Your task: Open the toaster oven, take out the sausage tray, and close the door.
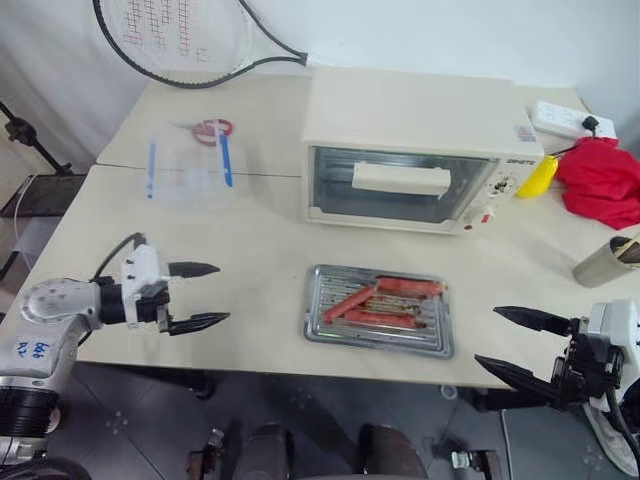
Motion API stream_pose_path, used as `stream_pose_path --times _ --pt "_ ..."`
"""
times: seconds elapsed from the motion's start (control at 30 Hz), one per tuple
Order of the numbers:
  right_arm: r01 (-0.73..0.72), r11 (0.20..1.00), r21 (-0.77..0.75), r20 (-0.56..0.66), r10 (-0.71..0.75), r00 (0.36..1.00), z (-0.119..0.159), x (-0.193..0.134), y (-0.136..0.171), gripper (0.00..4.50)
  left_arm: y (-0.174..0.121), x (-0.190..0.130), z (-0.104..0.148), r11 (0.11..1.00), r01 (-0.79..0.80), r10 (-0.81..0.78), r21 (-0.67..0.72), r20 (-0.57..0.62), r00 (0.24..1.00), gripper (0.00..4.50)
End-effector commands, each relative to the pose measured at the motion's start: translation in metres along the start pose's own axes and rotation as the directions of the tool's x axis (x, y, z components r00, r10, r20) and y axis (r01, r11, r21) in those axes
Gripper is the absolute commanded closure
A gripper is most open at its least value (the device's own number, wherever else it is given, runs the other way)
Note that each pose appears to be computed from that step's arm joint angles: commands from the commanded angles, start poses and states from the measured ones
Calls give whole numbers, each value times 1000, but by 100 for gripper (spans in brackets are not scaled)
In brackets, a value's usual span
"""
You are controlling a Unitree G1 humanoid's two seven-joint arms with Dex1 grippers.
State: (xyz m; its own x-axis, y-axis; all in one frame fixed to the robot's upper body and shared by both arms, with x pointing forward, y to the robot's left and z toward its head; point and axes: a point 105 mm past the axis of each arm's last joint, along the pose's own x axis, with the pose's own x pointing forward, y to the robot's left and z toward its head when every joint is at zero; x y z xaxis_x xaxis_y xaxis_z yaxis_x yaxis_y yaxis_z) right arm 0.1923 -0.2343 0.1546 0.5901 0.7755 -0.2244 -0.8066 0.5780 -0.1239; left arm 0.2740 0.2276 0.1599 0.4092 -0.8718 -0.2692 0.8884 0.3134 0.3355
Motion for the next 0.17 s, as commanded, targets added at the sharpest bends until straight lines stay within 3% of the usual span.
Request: stream_pose_path --times 0.03,0.17 --pt "22 999 -49 7 -21 1000 7 -8 -5 0 -3 -11 17 999 -4 0 49 64 998 4" --pt "39 997 -61 25 -37 999 9 -7 -8 0 -1 -4 16 1000 -19 19 8 71 997 4"
